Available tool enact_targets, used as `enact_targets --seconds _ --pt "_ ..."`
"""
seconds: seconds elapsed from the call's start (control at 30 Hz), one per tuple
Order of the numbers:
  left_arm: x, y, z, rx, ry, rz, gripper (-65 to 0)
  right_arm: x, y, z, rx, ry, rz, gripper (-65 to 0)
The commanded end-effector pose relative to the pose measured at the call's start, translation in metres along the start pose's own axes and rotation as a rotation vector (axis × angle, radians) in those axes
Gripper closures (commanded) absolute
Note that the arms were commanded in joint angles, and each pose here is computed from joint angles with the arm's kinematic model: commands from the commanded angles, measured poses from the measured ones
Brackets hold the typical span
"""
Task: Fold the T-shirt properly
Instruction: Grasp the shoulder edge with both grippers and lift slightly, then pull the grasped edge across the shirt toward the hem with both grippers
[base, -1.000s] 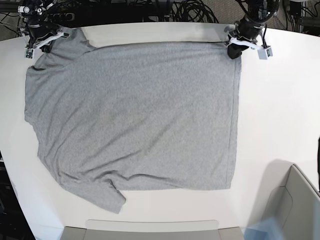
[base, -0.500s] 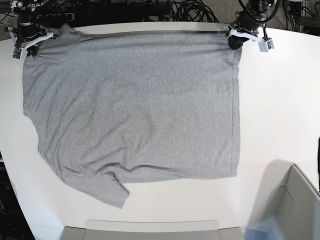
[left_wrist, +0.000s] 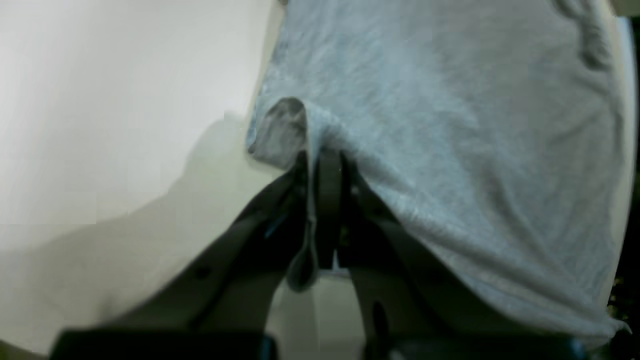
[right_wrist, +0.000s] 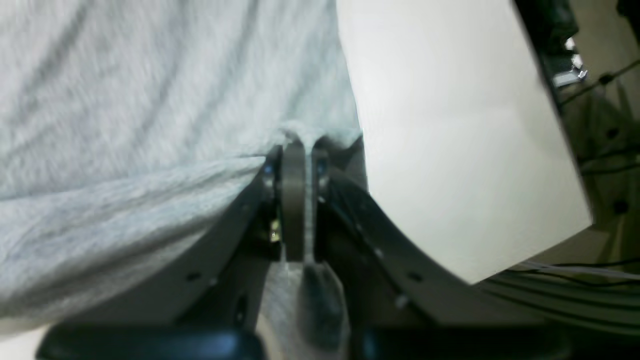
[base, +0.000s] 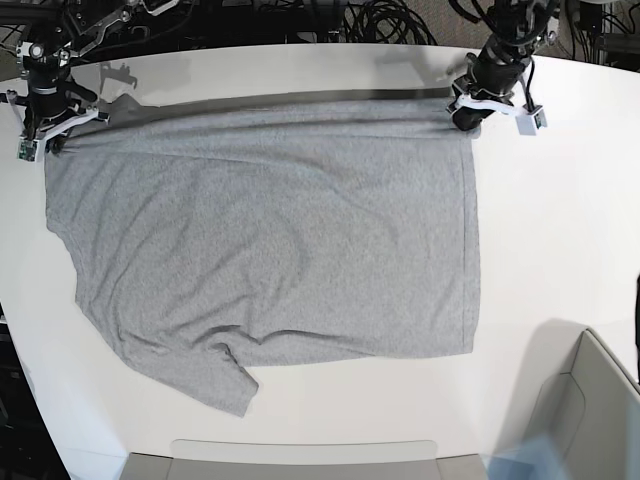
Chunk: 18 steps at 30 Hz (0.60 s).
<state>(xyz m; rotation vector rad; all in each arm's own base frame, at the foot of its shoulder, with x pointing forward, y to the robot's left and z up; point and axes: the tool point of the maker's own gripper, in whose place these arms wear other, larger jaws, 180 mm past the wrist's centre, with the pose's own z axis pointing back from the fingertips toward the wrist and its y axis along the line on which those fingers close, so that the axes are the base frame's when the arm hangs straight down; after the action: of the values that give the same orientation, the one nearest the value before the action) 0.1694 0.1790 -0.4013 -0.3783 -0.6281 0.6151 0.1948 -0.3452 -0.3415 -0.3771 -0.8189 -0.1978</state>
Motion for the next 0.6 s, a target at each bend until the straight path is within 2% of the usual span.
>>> enact_targets --seconds 0.0,0.2,0.3,0.4,0.57 --pt "0.013 -0.009 -0.001 -0.02 -0.038 -0.011 0.0 0.018 -0.005 0.001 -0.012 -0.052 0.021 0.0" --pt "0.036 -0.03 -0.013 -0.059 -0.066 0.006 0.0 0.041 -0.004 -0.013 -0.042 -0.066 0.021 0.0" --pt "0.04 -0.024 -0.022 -0.015 -0.043 0.049 0.0 0.044 0.005 -0.025 -0.029 -0.04 0.035 0.0" --pt "0.048 -0.028 -0.03 -0.018 -0.036 0.064 0.0 0.046 0.014 -0.035 -0.011 -0.02 0.055 0.0" --pt "0.073 -0.022 -0.027 -0.006 -0.084 0.071 0.0 0.058 0.034 -0.043 0.041 -0.036 0.085 0.0"
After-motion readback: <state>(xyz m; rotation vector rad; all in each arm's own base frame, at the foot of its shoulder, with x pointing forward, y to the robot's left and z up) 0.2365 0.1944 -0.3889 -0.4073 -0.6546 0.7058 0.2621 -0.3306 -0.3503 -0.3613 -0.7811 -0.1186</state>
